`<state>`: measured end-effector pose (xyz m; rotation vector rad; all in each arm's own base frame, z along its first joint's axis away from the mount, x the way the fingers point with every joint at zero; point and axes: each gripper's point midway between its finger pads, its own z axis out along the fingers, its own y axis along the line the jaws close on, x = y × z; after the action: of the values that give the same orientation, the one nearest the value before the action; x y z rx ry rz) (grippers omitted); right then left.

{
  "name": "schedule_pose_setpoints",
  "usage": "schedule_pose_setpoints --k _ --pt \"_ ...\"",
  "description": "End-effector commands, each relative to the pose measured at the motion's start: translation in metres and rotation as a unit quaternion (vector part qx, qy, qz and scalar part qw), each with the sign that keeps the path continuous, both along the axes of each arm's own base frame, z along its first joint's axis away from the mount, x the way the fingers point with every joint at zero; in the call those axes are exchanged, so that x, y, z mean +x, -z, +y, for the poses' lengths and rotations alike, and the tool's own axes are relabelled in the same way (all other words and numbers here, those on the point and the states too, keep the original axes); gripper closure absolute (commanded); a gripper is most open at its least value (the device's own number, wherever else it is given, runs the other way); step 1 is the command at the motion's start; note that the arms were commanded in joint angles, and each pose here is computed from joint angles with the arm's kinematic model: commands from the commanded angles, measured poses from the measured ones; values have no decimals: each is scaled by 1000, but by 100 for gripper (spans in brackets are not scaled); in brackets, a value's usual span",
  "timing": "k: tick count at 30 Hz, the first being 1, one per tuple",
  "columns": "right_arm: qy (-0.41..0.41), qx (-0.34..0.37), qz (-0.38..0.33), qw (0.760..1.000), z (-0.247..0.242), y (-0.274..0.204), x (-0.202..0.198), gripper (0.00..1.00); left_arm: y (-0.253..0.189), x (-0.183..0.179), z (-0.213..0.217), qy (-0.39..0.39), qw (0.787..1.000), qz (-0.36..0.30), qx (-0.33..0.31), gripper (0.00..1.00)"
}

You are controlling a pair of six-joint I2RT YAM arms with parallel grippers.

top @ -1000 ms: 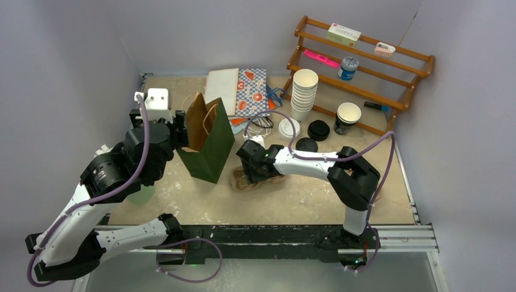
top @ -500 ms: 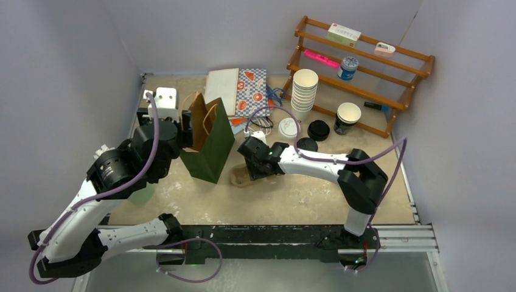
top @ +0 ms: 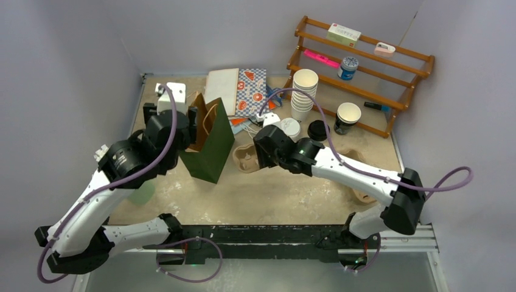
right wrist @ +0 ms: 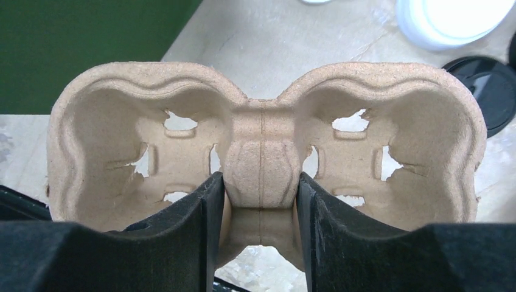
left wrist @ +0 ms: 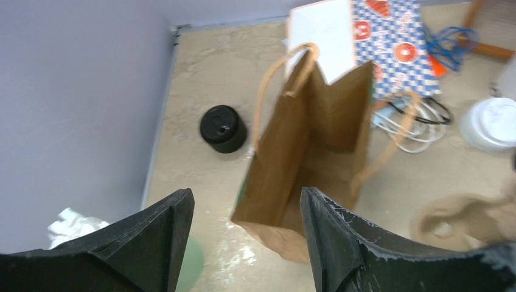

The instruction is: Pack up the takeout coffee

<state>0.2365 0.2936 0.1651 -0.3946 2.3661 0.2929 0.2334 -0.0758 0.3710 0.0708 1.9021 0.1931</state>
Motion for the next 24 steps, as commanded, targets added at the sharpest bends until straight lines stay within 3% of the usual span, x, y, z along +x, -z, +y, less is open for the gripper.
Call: schedule_pose_setpoints --k 1,16,22,24 --pt "-20 19 -77 997 -6 -61 9 53 -9 18 19 -22 999 20 20 33" --pt "-51 90 -210 972 -6 -216 21 60 67 63 19 1 990 116 -76 37" --pt "-75 139 -248 956 -12 -271 9 62 89 78 9 9 987 139 -83 45" --pt "-93 157 -257 949 -11 -288 2 64 93 82 8 9 987 141 -80 54"
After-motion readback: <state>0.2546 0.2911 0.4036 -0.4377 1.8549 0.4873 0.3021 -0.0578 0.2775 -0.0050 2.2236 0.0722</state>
